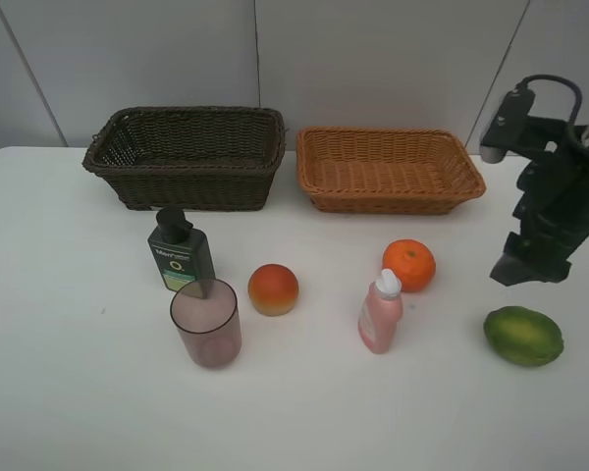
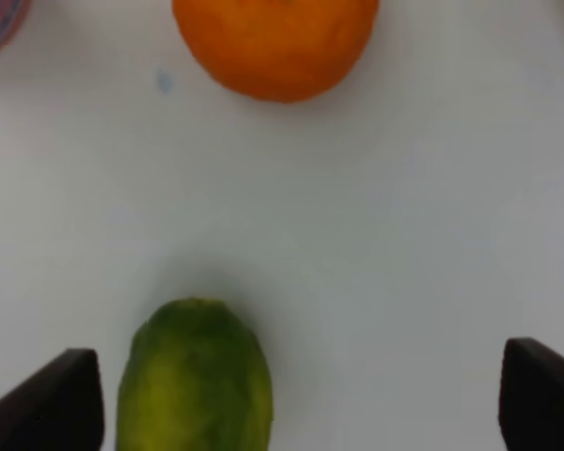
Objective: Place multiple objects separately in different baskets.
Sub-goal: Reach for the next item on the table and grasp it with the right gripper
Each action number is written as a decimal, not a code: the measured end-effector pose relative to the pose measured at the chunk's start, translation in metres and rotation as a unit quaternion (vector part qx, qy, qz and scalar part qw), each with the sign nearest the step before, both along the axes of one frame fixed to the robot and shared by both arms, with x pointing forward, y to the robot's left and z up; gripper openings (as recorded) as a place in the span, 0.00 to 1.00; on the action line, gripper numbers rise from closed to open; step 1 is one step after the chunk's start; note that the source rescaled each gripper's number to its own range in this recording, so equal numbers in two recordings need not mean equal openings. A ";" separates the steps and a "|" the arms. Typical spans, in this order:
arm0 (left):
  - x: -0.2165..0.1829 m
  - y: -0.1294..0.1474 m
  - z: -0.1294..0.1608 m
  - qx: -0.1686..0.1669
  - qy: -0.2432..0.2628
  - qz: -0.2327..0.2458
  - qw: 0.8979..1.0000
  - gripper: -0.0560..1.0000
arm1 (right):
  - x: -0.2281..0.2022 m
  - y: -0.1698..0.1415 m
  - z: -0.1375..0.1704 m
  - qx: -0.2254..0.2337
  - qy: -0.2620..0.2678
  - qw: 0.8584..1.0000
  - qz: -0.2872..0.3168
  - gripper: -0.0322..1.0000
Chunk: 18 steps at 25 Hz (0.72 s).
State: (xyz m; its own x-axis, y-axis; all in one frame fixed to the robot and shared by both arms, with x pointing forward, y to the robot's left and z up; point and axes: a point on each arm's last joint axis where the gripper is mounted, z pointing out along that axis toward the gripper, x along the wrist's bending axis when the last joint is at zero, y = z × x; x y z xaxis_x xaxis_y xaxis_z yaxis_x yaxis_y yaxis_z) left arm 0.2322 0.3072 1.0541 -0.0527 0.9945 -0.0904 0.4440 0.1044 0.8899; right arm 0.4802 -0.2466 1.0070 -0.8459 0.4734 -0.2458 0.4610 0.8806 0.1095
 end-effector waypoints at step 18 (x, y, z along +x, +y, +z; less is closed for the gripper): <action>0.000 0.000 0.000 0.000 0.000 0.000 1.000 1.00 | -0.028 -0.028 -0.055 -0.020 0.022 0.996 0.079 0.88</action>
State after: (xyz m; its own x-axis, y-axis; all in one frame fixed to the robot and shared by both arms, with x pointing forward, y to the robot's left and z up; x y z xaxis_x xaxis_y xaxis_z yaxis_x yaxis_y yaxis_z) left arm 0.2322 0.3072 1.0541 -0.0527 0.9945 -0.0904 0.4440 0.1044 0.8899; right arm 0.4525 -0.2751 0.9519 -0.9194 0.3244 -0.2225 0.3201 0.9457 0.0562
